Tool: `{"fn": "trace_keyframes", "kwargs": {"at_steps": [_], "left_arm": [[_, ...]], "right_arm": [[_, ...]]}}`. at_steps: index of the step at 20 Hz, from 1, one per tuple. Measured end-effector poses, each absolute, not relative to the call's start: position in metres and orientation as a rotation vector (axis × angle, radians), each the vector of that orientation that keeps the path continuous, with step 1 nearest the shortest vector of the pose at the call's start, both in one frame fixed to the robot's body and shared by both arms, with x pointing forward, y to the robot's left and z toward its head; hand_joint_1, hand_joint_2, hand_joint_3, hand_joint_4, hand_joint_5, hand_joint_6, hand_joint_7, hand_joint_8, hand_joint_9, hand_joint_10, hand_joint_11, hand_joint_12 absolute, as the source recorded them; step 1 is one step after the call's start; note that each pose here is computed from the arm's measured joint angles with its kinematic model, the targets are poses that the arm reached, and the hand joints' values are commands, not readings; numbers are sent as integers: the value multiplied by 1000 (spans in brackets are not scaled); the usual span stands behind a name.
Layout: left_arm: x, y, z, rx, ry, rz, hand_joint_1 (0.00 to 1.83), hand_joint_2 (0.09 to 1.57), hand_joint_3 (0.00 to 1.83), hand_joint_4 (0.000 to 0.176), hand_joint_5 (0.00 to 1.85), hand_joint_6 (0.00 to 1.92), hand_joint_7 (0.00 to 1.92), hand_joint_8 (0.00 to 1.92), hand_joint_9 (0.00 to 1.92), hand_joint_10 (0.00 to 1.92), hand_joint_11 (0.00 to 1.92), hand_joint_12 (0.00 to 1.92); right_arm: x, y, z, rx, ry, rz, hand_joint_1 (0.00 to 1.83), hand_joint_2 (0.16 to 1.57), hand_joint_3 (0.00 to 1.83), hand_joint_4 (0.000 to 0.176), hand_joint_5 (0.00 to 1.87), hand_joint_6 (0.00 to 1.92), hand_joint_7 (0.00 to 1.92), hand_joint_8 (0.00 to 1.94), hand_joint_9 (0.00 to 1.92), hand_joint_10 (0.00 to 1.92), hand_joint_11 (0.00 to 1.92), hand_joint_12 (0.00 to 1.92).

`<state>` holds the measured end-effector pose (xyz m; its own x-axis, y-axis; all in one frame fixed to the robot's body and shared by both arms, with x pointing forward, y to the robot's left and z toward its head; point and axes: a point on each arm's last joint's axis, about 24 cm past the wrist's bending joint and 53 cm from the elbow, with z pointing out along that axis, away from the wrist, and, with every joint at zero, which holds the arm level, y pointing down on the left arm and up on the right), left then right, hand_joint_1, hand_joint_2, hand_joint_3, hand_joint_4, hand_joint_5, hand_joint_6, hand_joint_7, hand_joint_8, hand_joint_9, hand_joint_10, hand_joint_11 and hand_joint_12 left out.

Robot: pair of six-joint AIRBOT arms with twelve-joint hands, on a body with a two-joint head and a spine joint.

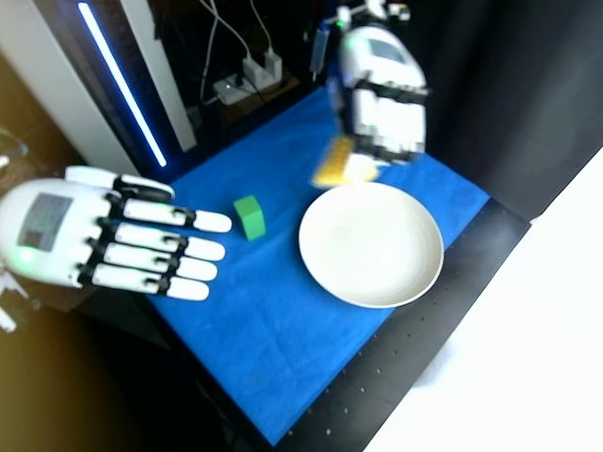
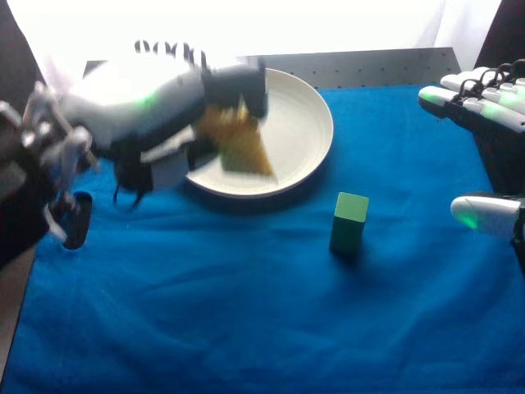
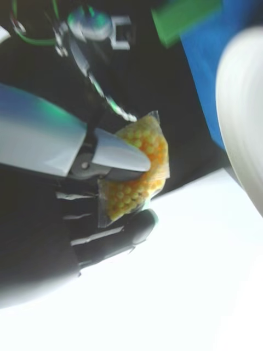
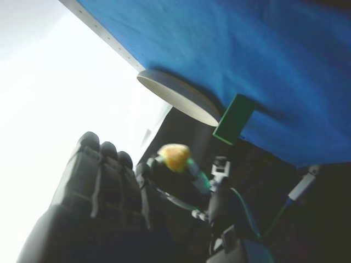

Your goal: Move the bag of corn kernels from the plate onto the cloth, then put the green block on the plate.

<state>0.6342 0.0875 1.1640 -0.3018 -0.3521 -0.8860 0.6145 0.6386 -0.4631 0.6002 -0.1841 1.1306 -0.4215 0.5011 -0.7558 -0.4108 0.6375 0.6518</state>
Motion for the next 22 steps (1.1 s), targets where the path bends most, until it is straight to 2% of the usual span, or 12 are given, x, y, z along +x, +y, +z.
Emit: {"fn": "trace_keyframes", "kwargs": {"at_steps": [4, 6, 7, 8, 9, 10, 13, 16, 17, 19, 21, 22], "left_arm": [[593, 88, 1134, 222, 1702, -1054, 1046, 1435, 0, 0, 507, 1640, 345, 1921, 300, 1772, 349, 1877], [570, 87, 1112, 236, 1770, -1078, 963, 1422, 2, 0, 451, 1739, 13, 1503, 131, 1695, 244, 1876], [565, 88, 1103, 238, 1800, -1081, 1041, 1344, 0, 0, 219, 1248, 29, 1242, 64, 1396, 48, 1744], [564, 91, 1096, 216, 1824, -1077, 613, 1227, 0, 105, 36, 271, 18, 152, 12, 190, 1, 737], [566, 94, 1094, 189, 1831, -1074, 613, 1227, 0, 105, 36, 271, 18, 152, 12, 190, 1, 737], [569, 97, 1094, 167, 1833, -1068, 481, 1154, 0, 135, 6, 53, 3, 30, 2, 37, 0, 147], [573, 102, 1095, 138, 1826, -1064, 322, 1044, 0, 175, 0, 0, 0, 0, 0, 0, 0, 0], [574, 110, 1093, 111, 1825, -1054, 303, 1052, 3, 171, 0, 0, 0, 0, 0, 0, 0, 0], [584, 127, 1099, 47, 1800, -1023, 225, 1179, 18, 109, 0, 0, 0, 0, 0, 0, 0, 0], [591, 138, 1105, 10, 1771, -998, 159, 1191, 17, 99, 0, 0, 0, 0, 0, 0, 0, 0], [602, 162, 1117, -58, 1713, -938, 181, 1223, 14, 117, 17, 6, 0, 0, 0, 0, 0, 0], [603, 169, 1121, -84, 1690, -931, 206, 1272, 10, 80, 18, 4, 0, 0, 0, 0, 0, 0]], "right_arm": [[599, -184, 1128, 80, 1741, 1011, 375, 1295, 4, 17, 0, 0, 0, 0, 0, 0, 0, 0], [599, -184, 1128, 80, 1741, 1011, 407, 1295, 3, 20, 0, 0, 0, 0, 0, 0, 0, 0], [599, -184, 1128, 80, 1741, 1012, 410, 1296, 3, 21, 0, 0, 0, 0, 0, 0, 0, 0], [599, -184, 1128, 80, 1742, 1012, 461, 1296, 2, 30, 0, 0, 0, 0, 0, 0, 0, 0], [599, -184, 1128, 82, 1742, 1011, 461, 1296, 2, 30, 0, 0, 0, 0, 0, 0, 0, 0], [599, -184, 1127, 83, 1743, 1011, 482, 1298, 2, 38, 0, 0, 0, 0, 0, 0, 0, 0], [599, -184, 1128, 89, 1743, 1015, 585, 1262, 0, 0, 0, 0, 0, 0, 0, 0, 0, 0], [596, -180, 1127, 73, 1753, 1049, 520, 1256, 0, 27, 0, 0, 0, 0, 0, 0, 0, 0], [599, -177, 1122, 83, 1755, 1090, 554, 1250, 0, 15, 0, 0, 0, 0, 0, 0, 4, 4], [601, -175, 1116, 107, 1765, 1117, 559, 1248, 0, 13, 0, 0, 0, 0, 0, 0, 11, 8], [604, -160, 1104, 107, 1797, 1156, 671, 1199, 23, 7, 0, 0, 0, 0, 85, 4, 1, 656], [607, -147, 1103, 80, 1801, 1170, 736, 1184, 8, 0, 0, 0, 17, 3, 107, 10, 0, 748]]}}
